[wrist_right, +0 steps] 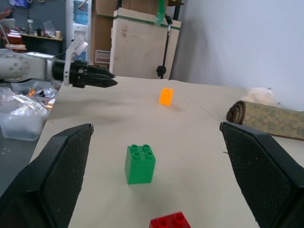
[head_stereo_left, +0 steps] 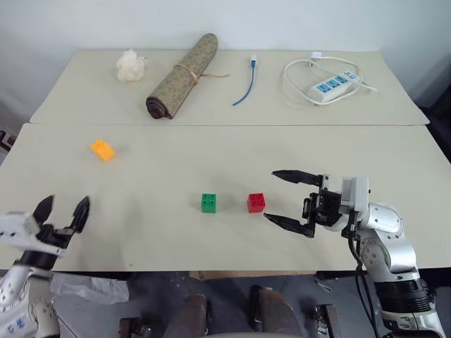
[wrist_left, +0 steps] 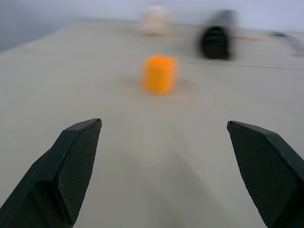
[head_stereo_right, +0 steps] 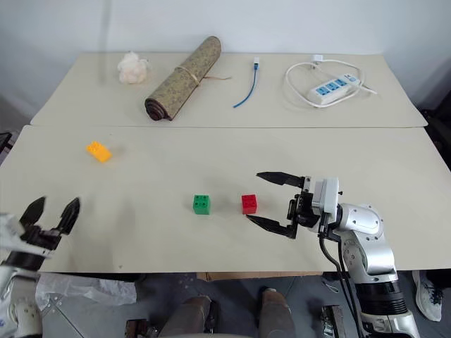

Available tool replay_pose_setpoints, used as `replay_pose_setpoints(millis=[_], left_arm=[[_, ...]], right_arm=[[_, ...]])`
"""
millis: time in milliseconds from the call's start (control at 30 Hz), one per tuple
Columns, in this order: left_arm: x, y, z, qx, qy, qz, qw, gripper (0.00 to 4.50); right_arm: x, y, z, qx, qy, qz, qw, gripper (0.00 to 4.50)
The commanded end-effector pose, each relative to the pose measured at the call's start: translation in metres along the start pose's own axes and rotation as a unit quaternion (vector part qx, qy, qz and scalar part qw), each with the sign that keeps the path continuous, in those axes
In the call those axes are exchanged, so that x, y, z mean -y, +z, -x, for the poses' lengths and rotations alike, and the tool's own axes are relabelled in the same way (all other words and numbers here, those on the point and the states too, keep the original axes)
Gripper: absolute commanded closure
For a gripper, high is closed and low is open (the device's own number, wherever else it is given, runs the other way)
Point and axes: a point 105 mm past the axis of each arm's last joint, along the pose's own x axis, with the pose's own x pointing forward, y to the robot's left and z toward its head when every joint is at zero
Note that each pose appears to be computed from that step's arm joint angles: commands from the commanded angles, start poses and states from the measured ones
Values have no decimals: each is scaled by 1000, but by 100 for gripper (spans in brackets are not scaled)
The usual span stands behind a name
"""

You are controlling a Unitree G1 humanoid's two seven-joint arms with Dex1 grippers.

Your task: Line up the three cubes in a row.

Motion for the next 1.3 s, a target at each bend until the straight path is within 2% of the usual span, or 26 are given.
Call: replay_pose_setpoints(millis=[33,200,367,467,600,700,800,933,1100,1300], left_arm=[[-17,11,13,28,100,-12,995,1],[-1,-1,2,8,119,11,993,1],[28,9,-48,7,99,18,995,1],[36,15,-80,-5,129,9,992,1],[69,32,-124,10,55,25,998,1],[80,32,-130,5,-44,-2,999,1],[70,34,-129,0,-107,-66,992,1],[64,38,-127,-20,-229,-101,968,1],[54,42,-144,-45,-260,-136,955,1],[68,25,-159,-96,-292,-118,944,1]], right_arm=[[1,6,-4,13,7,25,1000,0],[4,5,-3,10,7,31,999,0],[5,3,-2,4,5,28,1000,0],[5,2,-2,3,3,25,1000,0],[-1,3,-6,1,8,24,1000,0],[1,5,-5,-1,-1,29,1000,0],[1,5,-3,-7,-6,32,999,0],[2,4,2,-17,-16,34,999,0],[0,4,4,-23,-22,33,999,0],[0,6,5,-33,-21,41,998,0]])
